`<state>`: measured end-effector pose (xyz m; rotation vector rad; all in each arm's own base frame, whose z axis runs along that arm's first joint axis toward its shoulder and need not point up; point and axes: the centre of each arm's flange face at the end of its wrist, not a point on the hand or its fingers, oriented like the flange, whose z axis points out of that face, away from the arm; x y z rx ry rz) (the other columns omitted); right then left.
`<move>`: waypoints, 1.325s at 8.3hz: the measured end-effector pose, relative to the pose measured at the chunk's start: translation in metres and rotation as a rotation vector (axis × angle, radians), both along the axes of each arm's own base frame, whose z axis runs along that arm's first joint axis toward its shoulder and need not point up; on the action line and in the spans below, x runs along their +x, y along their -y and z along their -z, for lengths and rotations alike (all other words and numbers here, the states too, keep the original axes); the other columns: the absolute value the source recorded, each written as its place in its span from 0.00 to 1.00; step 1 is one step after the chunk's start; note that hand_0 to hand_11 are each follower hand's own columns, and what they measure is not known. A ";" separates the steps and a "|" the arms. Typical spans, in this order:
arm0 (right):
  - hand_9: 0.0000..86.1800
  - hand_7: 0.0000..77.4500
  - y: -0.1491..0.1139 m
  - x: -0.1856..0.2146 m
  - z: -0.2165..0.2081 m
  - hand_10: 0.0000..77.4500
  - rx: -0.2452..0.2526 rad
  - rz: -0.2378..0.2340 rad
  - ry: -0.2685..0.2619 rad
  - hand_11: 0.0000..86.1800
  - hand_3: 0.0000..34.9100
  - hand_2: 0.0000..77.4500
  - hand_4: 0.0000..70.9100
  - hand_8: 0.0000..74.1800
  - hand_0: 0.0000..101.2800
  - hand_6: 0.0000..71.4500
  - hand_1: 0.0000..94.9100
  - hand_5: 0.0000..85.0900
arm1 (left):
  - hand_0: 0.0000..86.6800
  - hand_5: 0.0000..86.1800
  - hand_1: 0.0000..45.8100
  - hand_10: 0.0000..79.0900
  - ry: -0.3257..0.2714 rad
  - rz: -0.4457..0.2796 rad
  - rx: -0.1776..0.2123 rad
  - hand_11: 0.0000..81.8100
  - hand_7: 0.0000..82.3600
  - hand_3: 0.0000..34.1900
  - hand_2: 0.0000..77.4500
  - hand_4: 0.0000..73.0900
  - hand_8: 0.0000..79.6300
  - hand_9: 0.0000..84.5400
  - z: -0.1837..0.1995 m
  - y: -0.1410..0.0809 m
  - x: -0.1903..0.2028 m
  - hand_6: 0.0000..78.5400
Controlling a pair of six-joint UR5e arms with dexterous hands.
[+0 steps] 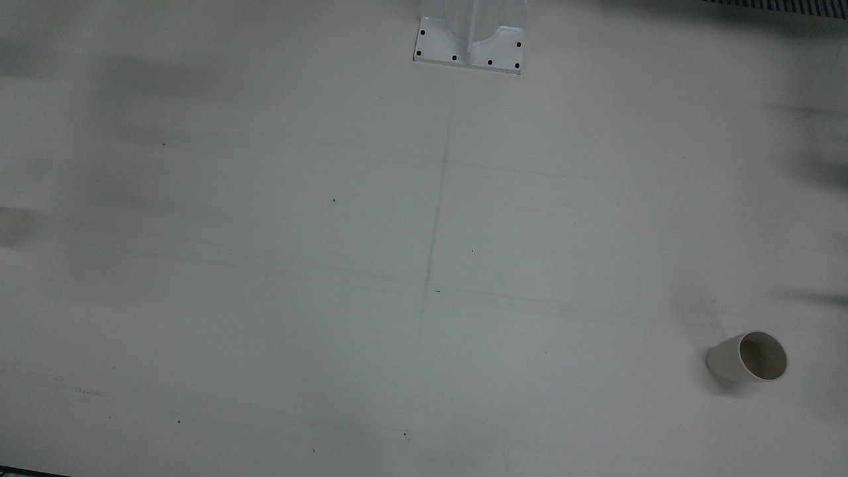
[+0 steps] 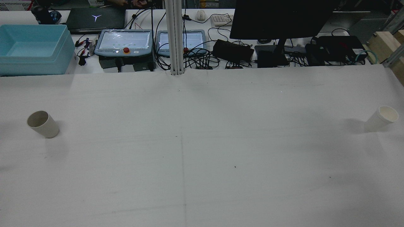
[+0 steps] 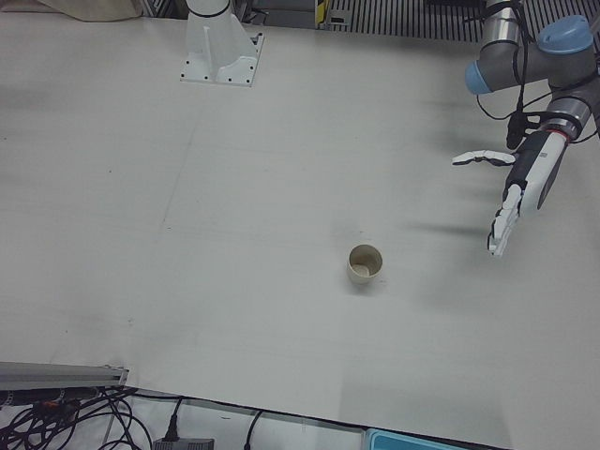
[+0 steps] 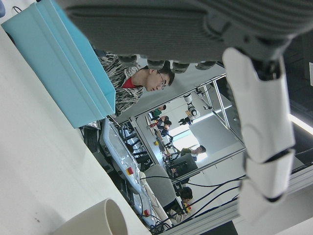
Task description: Pour water
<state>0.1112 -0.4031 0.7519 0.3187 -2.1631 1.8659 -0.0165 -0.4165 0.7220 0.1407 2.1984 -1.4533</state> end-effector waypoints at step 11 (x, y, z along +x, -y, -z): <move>0.13 0.33 0.013 -0.033 0.002 0.18 -0.020 0.046 -0.062 0.25 0.00 0.28 0.19 0.08 0.48 0.22 0.18 0.40 | 0.54 0.00 0.35 0.01 0.021 -0.053 0.027 0.01 0.01 0.01 0.26 0.01 0.01 0.02 -0.045 0.100 0.168 0.00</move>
